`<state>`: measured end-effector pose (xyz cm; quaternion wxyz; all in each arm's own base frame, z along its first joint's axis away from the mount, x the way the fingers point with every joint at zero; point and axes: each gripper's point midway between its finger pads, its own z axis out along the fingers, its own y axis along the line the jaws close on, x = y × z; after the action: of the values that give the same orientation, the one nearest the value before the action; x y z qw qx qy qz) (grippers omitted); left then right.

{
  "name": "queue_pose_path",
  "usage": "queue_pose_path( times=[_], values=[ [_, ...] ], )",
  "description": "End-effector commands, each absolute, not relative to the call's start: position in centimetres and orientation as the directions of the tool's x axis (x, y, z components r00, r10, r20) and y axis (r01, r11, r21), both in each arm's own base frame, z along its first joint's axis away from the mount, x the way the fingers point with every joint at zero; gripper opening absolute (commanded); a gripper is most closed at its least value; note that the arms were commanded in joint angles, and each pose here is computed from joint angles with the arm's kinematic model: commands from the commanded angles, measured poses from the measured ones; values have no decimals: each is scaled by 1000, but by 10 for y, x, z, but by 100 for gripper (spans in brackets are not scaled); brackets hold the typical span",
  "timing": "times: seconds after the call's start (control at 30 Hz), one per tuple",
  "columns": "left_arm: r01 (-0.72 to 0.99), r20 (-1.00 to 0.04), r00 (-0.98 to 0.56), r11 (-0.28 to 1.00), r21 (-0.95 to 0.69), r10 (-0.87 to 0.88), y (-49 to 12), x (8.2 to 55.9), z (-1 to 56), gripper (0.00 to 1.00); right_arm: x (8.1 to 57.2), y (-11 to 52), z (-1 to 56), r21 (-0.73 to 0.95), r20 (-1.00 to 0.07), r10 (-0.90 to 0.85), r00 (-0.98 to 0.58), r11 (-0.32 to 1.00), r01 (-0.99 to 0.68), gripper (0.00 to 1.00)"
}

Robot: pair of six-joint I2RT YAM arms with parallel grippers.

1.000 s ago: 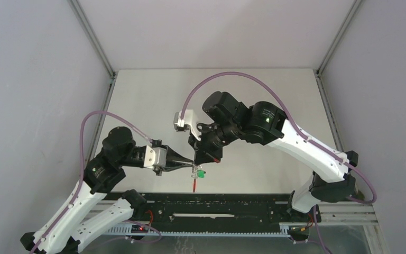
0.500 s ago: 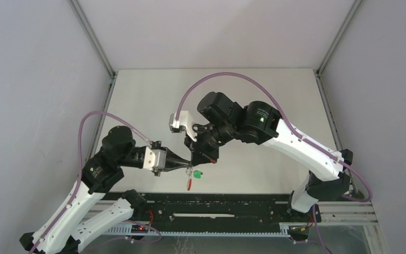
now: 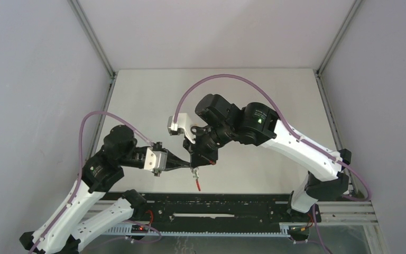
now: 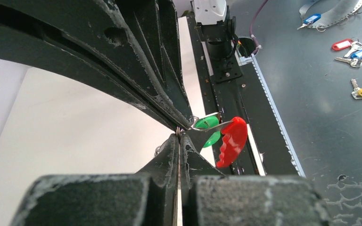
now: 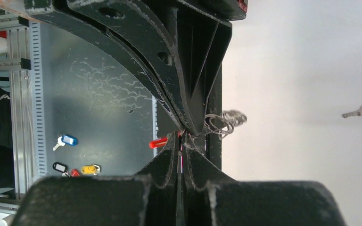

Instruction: Put the keys on the keyring

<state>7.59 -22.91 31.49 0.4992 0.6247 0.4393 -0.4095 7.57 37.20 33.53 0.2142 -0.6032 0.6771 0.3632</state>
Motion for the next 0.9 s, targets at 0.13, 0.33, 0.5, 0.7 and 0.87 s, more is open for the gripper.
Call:
queue_pose_path(
  times=[0.13,0.33,0.5,0.7,0.87],
  values=[
    [980,-979,175,-115,163,100,-232,68,326,0,90,373,392,150,-871,-464,-161,61,-987,27],
    [990,-990,138,-32,138,-5,-236,74,344,0,108,359,422,156,-946,-260,-193,154,-976,42],
    [989,-983,133,79,124,-123,-236,87,374,0,113,335,429,280,-951,-75,-299,196,-940,49],
    [976,-958,183,157,151,-220,-235,98,405,0,94,330,416,373,-926,-12,-378,129,-919,54],
    [968,-941,215,188,169,-261,-235,103,421,0,90,343,417,414,-910,23,-414,91,-905,54]
  ],
)
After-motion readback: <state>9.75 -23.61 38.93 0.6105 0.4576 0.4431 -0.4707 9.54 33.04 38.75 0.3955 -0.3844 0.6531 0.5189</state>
